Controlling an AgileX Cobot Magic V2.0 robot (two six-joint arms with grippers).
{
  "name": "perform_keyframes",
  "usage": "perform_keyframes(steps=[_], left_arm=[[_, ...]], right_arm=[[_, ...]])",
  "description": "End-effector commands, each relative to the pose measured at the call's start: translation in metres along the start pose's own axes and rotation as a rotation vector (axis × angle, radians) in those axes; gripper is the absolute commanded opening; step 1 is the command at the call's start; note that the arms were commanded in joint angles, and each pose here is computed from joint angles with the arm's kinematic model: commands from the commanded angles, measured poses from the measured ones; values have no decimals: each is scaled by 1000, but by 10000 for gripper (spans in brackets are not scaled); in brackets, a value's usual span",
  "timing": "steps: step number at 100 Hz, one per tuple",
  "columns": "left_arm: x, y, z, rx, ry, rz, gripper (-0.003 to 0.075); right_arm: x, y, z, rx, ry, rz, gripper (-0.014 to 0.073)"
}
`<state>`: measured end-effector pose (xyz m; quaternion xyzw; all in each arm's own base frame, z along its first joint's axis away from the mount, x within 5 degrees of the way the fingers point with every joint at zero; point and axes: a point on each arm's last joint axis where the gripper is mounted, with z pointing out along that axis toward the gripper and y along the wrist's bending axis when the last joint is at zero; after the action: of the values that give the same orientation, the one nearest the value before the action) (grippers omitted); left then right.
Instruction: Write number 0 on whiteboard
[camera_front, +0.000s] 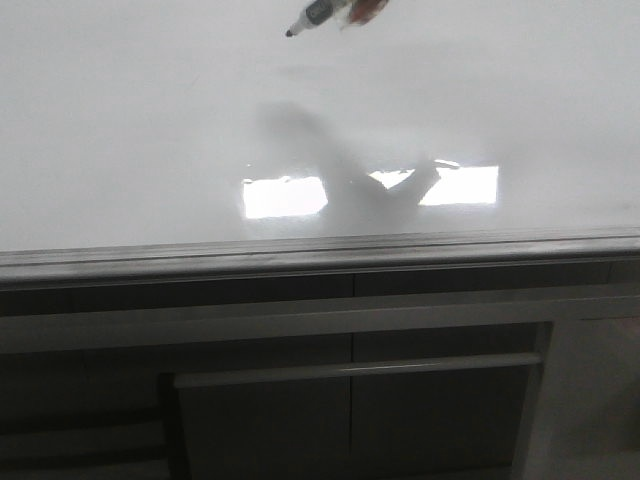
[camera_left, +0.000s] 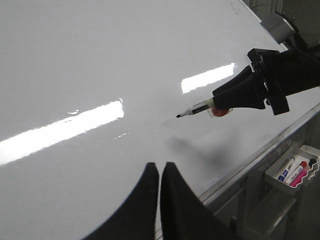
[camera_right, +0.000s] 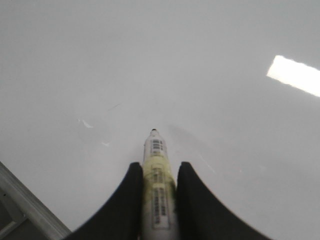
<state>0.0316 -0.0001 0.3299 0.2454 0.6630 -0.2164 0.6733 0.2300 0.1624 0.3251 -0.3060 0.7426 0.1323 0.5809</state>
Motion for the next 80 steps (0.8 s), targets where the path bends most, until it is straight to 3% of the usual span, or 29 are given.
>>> perform_keyframes(steps=[1, 24, 80], left_arm=[[-12, -2, 0, 28, -74, -3, -20], [-12, -2, 0, 28, -74, -3, -20], [-12, -3, 0, 35, -70, -18, -20]], right_arm=[[-23, -10, -6, 69, -142, 10, -59], [-16, -17, 6, 103, -130, 56, -59], [12, -10, 33, 50, 34, 74, -59]])
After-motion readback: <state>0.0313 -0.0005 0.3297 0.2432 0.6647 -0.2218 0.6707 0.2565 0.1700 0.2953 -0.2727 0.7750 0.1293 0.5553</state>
